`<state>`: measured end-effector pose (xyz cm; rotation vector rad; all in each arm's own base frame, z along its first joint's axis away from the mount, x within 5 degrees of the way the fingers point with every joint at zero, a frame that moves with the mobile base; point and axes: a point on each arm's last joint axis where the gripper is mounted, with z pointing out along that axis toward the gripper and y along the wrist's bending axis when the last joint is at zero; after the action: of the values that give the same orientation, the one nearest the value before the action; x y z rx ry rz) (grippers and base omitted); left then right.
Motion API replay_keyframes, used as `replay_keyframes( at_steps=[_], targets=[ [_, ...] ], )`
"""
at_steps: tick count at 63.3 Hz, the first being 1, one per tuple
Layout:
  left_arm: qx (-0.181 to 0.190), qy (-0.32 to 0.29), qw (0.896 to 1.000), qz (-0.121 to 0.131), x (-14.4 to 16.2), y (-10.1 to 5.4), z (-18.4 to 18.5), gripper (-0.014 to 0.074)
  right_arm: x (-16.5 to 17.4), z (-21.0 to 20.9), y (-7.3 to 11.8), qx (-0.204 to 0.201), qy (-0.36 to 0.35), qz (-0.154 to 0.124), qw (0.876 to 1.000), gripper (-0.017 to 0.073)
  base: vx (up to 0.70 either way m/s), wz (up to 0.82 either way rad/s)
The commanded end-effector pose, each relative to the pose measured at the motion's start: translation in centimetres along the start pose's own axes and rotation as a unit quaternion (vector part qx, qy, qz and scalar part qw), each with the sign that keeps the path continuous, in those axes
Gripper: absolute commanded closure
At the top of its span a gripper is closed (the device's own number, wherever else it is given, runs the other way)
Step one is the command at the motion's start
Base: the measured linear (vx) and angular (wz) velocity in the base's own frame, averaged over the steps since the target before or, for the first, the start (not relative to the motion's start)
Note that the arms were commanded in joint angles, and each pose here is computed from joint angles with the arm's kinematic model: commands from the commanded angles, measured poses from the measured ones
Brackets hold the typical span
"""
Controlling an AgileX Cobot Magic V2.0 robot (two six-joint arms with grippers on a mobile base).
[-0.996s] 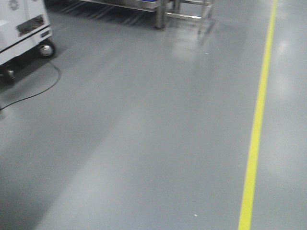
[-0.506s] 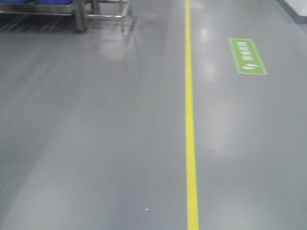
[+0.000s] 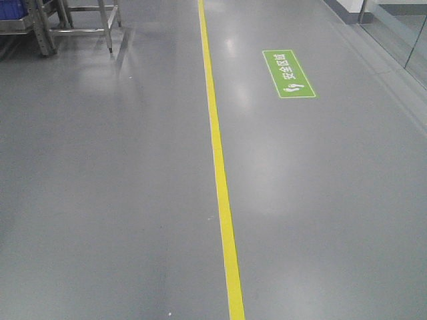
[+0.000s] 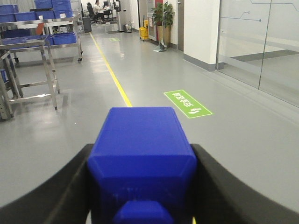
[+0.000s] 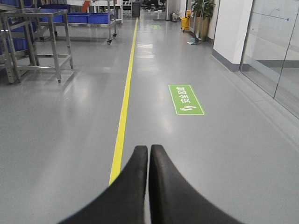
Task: Pour parts from conveyor to right shelf
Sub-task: 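Drive down the aisle along the yellow floor line carrying the block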
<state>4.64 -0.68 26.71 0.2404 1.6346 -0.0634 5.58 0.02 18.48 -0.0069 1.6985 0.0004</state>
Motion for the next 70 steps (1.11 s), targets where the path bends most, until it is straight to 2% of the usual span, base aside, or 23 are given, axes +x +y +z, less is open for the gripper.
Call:
replay_keyframes(
  at_steps=[1, 27, 70],
  targets=[
    [0.003, -0.049, 0.999, -0.004, -1.54, 0.05, -0.12, 0.0600, -0.24, 0.01, 0.00, 0.001, -0.035, -0.004, 0.999, 0.0568, 0.25, -0.09],
    [0.003, -0.049, 0.999, -0.004, -1.54, 0.05, -0.12, 0.0600, -0.24, 0.01, 0.00, 0.001, -0.035, -0.004, 0.999, 0.0568, 0.38, 0.09],
    [0.003, -0.049, 0.999, -0.004, -1.54, 0.05, -0.12, 0.0600, -0.22, 0.01, 0.00, 0.001, -0.034, -0.004, 0.999, 0.0568, 0.59, 0.09]
  ],
)
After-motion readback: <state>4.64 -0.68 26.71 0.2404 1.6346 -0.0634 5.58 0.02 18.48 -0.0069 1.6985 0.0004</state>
